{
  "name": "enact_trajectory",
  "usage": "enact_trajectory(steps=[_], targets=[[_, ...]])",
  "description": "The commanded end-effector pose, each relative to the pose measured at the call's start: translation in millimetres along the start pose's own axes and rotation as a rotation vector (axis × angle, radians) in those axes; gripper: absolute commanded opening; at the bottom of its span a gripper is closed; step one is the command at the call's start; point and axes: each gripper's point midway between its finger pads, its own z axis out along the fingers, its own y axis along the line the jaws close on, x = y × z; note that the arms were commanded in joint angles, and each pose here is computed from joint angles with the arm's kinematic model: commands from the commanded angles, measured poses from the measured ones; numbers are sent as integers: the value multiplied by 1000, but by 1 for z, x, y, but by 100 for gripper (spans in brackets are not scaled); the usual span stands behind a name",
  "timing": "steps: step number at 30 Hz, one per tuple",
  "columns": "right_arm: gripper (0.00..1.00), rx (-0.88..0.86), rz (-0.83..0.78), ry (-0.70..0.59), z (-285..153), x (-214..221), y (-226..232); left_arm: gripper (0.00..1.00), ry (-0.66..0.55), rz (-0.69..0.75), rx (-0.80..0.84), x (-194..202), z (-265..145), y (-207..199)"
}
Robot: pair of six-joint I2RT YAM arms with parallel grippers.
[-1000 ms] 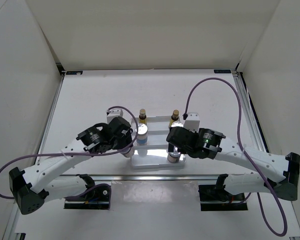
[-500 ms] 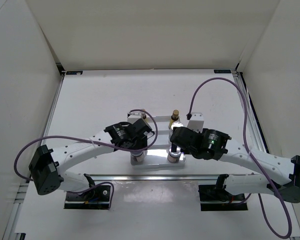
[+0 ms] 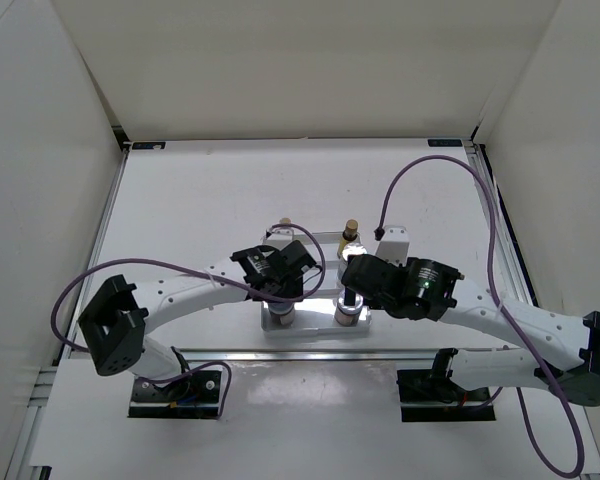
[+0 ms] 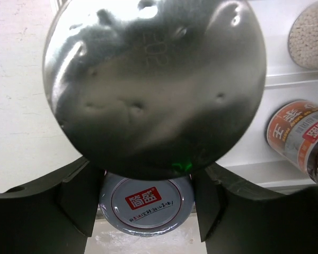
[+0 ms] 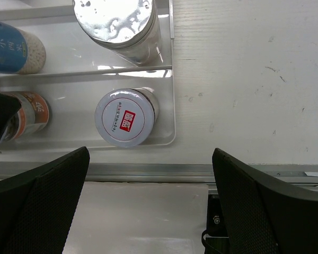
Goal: Organize the condiment bottles
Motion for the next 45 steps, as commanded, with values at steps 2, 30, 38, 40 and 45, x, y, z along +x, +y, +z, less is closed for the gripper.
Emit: enact_trajectory(steps=[2, 30, 38, 40, 45], targets=[[100, 22, -14, -14, 0, -3, -3, 73, -59, -34, 41, -15, -6, -11], [100, 78, -97, -246, -58, -57, -77, 99, -737, -44, -369, -120, -201, 201], [100, 74, -145, -298, -53, -68, -67, 99, -798, -96, -359, -111, -199, 214], [100, 68, -156, -291, -50, -68, -60, 99, -793, -90, -364, -112, -198, 213], [100, 66, -185, -271, -44, -66, -52, 99, -764, -49, -381, -115, -191, 206]])
